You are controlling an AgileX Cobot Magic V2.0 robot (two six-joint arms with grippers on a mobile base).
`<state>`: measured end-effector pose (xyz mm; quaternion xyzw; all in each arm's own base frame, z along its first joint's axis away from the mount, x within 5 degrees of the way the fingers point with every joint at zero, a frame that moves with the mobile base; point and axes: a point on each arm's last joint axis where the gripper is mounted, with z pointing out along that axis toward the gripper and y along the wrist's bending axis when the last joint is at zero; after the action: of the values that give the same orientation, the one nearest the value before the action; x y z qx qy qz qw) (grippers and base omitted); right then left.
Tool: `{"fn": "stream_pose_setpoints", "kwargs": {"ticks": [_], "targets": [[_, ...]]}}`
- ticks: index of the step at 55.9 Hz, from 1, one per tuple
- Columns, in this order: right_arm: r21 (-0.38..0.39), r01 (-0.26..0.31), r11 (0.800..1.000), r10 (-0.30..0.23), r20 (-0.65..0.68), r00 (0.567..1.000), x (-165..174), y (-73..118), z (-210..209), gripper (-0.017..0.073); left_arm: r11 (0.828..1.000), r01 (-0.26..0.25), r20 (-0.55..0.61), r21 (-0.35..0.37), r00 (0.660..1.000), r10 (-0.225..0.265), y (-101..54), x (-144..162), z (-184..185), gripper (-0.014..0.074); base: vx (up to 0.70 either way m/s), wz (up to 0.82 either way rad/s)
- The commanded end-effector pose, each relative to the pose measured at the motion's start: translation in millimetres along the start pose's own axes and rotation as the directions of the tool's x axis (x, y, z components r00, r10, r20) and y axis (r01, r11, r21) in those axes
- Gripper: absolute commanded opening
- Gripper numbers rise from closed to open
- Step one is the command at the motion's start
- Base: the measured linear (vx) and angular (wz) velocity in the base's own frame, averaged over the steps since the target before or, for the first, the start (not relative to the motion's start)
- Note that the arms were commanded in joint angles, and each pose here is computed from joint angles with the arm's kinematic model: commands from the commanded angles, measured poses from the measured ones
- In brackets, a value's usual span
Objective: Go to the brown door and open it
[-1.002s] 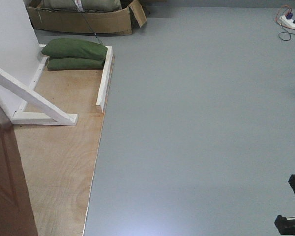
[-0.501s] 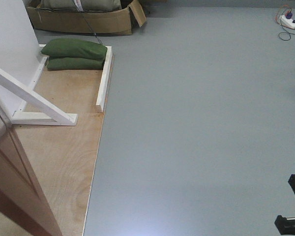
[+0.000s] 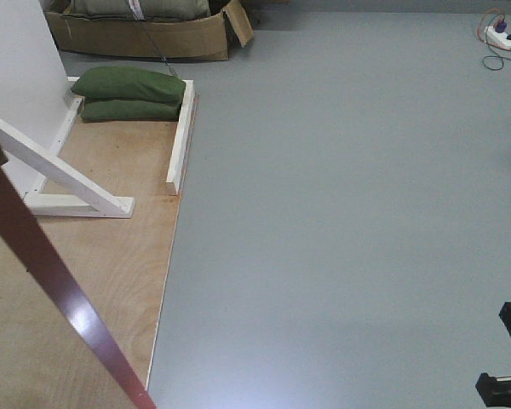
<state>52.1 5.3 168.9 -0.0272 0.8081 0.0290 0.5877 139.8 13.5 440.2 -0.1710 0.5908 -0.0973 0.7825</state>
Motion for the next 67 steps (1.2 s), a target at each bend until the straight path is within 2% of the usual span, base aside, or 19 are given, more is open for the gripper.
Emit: {"fn": "stream_pose_setpoints", "kwargs": {"ticks": [1,5,11,13,33,47,67], "targets": [[0.008,0.011,1.0,-0.012,0.079,0.997,-6,-0.6,0,0.0,0.998,-0.01,-0.023,0.069,1.0,0.012,-11.0,0,6,-0.0003,0.0,0.0],[0.008,0.011,1.0,-0.012,0.079,0.997,-6,-0.6,0,0.0,0.993,-0.049,-0.056,0.111,0.997,0.055,-15.8,7,11,-0.0003,0.0,0.0],[0.008,0.011,1.0,-0.012,0.079,0.997,-6,-0.6,0,0.0,0.972,-0.142,-0.103,0.189,0.981,0.164,-22.3,18,18,-0.0003,0.0,0.0],[0.008,0.011,1.0,-0.012,0.079,0.997,-6,-0.6,0,0.0,0.966,-0.153,-0.117,0.208,0.977,0.179,-23.7,21,20,-0.0003,0.0,0.0],[0.008,0.011,1.0,-0.012,0.084,0.996,-7,-0.6,0,0.0,0.97,-0.144,-0.18,0.196,0.967,0.18,-22.9,37,38,-0.0003,0.0,0.0],[0.008,0.011,1.0,-0.012,0.083,0.997,-6,-0.6,0,0.0,0.955,-0.133,-0.159,0.265,0.971,0.179,-39.0,20,53,-0.0003,0.0,0.0],[0.008,0.011,1.0,-0.012,0.083,0.997,-6,-0.6,0,0.0,0.948,-0.124,-0.179,0.294,0.967,0.183,-41.7,23,54,-0.0003,0.0,0.0]]}}
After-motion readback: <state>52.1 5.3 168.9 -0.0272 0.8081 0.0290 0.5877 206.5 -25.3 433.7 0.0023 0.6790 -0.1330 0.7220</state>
